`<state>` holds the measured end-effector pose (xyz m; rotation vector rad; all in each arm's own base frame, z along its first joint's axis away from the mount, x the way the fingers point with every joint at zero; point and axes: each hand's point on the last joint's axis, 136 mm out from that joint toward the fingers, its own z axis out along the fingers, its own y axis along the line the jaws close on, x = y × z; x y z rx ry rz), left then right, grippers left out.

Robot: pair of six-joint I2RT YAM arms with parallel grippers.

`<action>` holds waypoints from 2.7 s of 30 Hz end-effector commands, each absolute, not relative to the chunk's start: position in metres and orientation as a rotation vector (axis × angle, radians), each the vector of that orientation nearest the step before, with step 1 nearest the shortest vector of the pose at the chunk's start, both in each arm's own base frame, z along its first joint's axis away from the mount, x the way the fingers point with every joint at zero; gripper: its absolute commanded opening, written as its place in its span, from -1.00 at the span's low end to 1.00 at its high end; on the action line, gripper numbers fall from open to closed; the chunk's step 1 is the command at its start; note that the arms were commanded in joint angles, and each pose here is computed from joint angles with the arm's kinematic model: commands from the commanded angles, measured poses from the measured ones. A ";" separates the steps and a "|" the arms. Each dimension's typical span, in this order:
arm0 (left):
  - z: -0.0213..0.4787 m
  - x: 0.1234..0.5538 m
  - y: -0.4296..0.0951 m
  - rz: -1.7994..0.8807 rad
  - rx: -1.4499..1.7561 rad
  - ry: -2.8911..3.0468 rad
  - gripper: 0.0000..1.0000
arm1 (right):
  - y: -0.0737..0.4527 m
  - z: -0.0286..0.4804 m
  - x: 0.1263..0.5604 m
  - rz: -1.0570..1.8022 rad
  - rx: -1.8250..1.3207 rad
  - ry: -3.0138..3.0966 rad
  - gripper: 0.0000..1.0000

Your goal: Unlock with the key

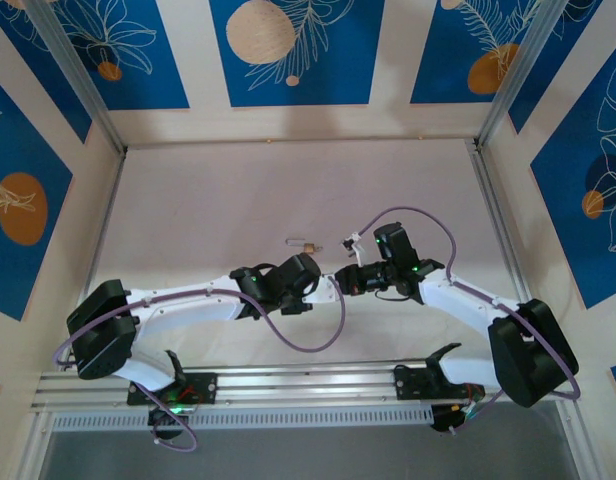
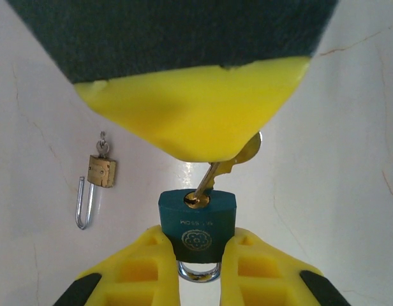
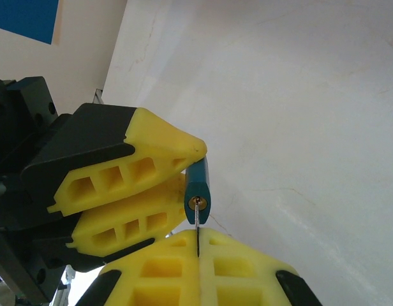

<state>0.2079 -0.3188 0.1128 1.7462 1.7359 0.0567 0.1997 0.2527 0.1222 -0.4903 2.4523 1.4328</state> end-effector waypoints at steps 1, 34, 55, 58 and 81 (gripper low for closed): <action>0.118 0.205 -0.324 0.042 1.750 1.701 -0.77 | 0.259 0.130 0.197 1.456 -0.548 2.425 -1.00; 0.115 0.207 -0.321 0.074 1.750 1.702 -0.81 | 0.258 0.129 0.196 1.505 -0.522 2.428 -1.00; 0.116 0.202 -0.324 0.062 1.760 1.689 -0.82 | 0.258 0.120 0.202 1.483 -0.497 2.460 -1.00; 0.115 0.199 -0.327 0.051 1.773 1.682 -0.82 | 0.260 0.124 0.202 1.491 -0.507 2.443 -1.00; 0.116 0.204 -0.330 0.081 1.751 1.683 -0.84 | 0.266 0.119 0.192 1.527 -0.542 2.465 -1.00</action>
